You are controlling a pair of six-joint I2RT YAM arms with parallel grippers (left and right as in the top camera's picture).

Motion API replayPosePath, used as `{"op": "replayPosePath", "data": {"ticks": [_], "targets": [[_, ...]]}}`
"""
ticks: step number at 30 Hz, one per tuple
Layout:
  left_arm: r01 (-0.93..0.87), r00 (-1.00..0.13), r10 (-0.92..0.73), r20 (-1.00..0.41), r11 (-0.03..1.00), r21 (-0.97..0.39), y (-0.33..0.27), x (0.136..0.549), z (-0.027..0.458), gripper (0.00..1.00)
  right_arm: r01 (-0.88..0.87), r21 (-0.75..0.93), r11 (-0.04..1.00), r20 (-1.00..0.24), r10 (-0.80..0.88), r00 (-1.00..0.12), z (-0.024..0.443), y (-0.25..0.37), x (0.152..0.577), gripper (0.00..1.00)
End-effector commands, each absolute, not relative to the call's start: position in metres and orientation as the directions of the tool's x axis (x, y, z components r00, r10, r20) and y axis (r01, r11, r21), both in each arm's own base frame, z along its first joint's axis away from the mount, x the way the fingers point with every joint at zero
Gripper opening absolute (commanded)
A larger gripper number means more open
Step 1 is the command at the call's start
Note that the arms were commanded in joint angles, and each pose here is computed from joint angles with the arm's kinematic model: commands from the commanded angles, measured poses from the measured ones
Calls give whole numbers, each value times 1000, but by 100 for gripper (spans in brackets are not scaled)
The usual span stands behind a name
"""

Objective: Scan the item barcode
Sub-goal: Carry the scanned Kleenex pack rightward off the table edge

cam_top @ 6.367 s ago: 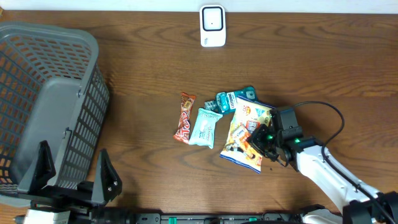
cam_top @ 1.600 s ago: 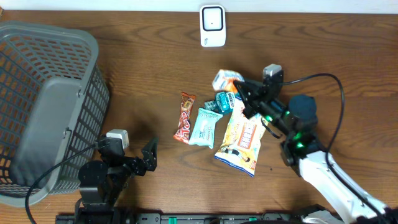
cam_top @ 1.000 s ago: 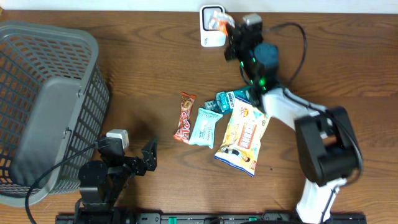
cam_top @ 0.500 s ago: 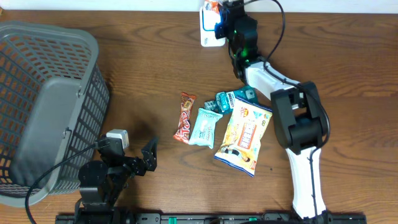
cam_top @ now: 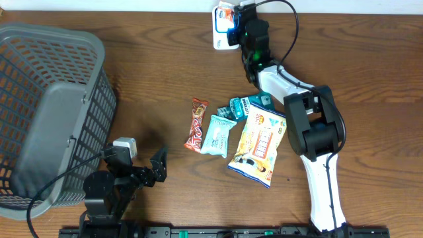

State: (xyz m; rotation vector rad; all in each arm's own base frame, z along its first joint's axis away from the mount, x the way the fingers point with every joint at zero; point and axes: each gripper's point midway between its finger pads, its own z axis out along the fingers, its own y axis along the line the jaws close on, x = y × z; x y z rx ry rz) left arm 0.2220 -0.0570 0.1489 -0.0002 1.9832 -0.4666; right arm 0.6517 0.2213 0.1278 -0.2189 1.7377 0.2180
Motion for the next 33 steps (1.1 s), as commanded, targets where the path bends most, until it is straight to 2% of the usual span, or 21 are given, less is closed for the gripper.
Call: {"op": "replayPosePath", "data": {"ticks": [1, 8, 12, 15, 18, 20, 26, 30, 33], "targets": [[219, -448, -195, -873, 922, -318, -59, 221, 150, 99, -164, -2, 987, -992, -22, -122, 186, 202, 652, 1], [219, -448, -195, -873, 922, -318, -59, 221, 150, 99, 171, -84, 982, -974, -45, -221, 248, 103, 629, 1], [219, -447, -195, -873, 922, -318, -59, 221, 150, 99, 480, -233, 846, -935, -58, -350, 266, 4, 587, 1], [219, -448, -194, -873, 922, -318, -59, 221, 150, 99, 568, -346, 747, -881, -50, -470, 257, -53, 561, 1], [219, -447, -195, -873, 922, -318, -59, 221, 150, 99, 583, -440, 683, -801, -6, -598, 232, -106, 537, 1], [219, -447, -195, -873, 922, -318, -59, 221, 150, 99, 632, -448, 632, -763, 98, -639, 212, -146, 514, 1], [219, -447, -195, -873, 922, -318, -59, 221, 150, 99, 801, -426, 420, -707, 397, -585, 159, -253, 436, 1], [219, -448, -194, -873, 922, -318, -59, 221, 150, 99, 859, -425, 287, -684, 519, -512, 125, -305, 382, 1], [219, -447, -194, -873, 922, -318, -59, 221, 150, 99, 888, -388, 246, -649, 612, -453, 91, -333, 346, 1]]}}
